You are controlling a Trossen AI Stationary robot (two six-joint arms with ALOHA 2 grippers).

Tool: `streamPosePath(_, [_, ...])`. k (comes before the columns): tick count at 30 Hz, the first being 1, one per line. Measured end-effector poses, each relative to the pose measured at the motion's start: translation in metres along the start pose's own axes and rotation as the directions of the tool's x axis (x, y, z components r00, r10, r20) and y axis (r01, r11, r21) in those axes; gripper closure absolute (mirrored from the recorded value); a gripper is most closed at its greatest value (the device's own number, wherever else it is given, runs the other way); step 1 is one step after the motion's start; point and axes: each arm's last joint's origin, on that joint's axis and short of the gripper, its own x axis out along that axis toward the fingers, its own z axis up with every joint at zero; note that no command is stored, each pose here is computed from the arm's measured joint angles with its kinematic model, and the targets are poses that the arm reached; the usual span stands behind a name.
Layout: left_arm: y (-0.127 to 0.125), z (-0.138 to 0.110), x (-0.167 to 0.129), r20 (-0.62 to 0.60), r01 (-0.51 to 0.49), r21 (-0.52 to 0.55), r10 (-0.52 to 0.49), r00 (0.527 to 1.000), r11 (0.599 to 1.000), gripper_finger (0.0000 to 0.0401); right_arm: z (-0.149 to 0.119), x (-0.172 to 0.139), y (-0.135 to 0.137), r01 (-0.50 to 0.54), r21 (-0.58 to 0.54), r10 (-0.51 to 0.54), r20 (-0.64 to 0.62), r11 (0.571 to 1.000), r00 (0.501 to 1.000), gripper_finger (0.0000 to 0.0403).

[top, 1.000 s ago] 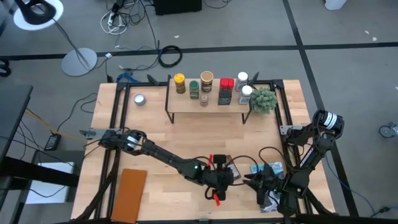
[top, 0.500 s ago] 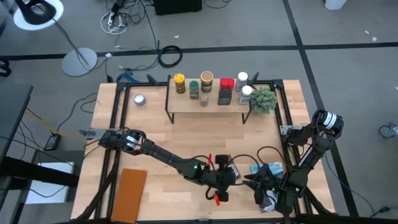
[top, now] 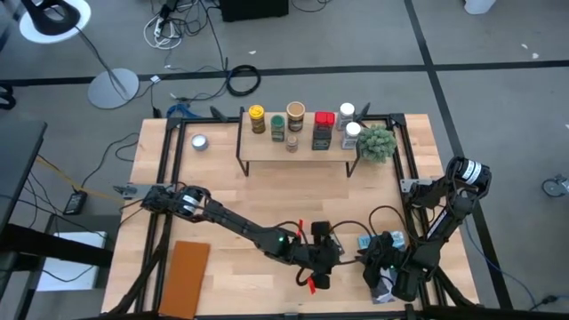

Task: Shelf spices
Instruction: Put the brown seasoning bag on the shelf

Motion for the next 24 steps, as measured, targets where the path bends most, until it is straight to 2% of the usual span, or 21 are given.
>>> streamPosePath(4, [-0.006,-0.015,0.019,0.009,-0.007,-0.004,0.007,1.000,1.000,0.0135,0.000,0.000,0.000,0.000,0.001,0.000,0.000,1.000,1.000,0.0297])
streamPosePath(8, [-0.011,-0.023,0.031,0.040,-0.002,-0.071,0.005,0.999,0.997,0.0103,0.000,0.000,0.000,0.001,0.000,-0.001,-0.002,1.000,1.000,0.0297])
streamPosePath(14, [-0.008,-0.036,0.046,0.027,-0.069,-0.076,0.072,0.997,0.995,0.0101,0.000,0.000,-0.001,0.005,-0.012,-0.005,0.000,1.000,1.000,0.0297])
streamPosePath(20, [-0.013,-0.061,0.065,-0.013,-0.086,-0.103,0.085,0.996,0.991,0.0108,0.000,0.000,-0.001,0.005,-0.013,-0.005,0.005,1.000,1.000,0.0297])
streamPosePath(24, [-0.014,-0.064,0.068,-0.012,-0.097,-0.103,0.096,0.995,0.990,0.0109,0.000,0.000,-0.001,0.005,-0.014,-0.005,0.006,1.000,1.000,0.0297])
